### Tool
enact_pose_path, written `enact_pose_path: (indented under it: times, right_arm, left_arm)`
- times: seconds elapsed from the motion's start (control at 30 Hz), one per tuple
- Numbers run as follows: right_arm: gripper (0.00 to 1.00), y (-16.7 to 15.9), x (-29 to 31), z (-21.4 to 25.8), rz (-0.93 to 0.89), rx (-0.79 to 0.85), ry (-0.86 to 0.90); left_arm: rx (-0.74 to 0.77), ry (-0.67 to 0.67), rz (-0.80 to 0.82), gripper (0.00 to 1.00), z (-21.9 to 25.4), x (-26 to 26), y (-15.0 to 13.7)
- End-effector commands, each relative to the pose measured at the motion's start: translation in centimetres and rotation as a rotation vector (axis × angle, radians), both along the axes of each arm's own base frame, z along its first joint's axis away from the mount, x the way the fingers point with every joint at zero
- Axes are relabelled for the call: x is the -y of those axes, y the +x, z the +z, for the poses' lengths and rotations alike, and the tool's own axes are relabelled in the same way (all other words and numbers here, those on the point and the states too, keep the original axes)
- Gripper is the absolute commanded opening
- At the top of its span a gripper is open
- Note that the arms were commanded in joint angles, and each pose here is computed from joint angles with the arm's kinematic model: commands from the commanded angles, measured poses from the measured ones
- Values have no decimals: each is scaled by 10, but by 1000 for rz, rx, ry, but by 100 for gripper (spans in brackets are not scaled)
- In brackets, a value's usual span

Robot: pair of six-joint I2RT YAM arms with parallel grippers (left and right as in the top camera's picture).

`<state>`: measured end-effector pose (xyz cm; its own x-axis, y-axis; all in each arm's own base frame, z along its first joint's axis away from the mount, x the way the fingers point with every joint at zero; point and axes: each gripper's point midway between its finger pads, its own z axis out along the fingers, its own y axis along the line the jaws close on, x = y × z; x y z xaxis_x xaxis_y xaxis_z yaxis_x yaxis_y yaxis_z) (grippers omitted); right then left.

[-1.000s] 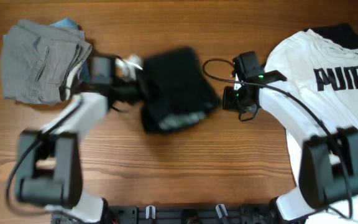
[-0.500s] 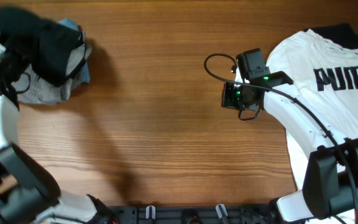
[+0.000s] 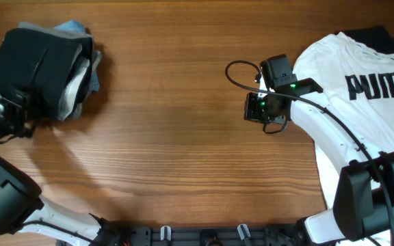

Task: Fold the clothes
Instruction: 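Carry the folded shorts with the left gripper onto the grey trousers stack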

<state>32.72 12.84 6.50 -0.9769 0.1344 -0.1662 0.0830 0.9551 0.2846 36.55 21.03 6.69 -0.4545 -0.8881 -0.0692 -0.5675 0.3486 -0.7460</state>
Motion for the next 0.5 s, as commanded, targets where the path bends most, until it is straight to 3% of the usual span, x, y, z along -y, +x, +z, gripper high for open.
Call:
enact_pose_path:
  times: [0.0, 0.13, 0.17, 0.23, 0.27, 0.37, 0.47]
  right_arm:
    - [4, 1, -2, 2, 1, 8, 12]
    - [5, 1, -2, 2, 2, 8, 12]
    - [5, 1, -3, 2, 2, 10, 13]
    - [5, 5, -3, 3, 1, 23, 17]
    - [5, 6, -4, 3, 1, 30, 19]
    - [5, 7, -4, 4, 1, 35, 20]
    - [5, 6, -4, 3, 2, 29, 18]
  left_arm:
    - [64, 109, -69, 100, 44, 10, -7]
    - [226, 326, -69, 100, 135, 14, -14]
    - [298, 434, -92, 66, 164, 19, -13]
    - [316, 556, -74, 12, 182, 16, -6]
    - [290, 626, -53, 4, 181, 12, 1]
    - [250, 794, -69, 4, 163, 6, 39]
    - [276, 837, -161, 6, 111, 21, 98]
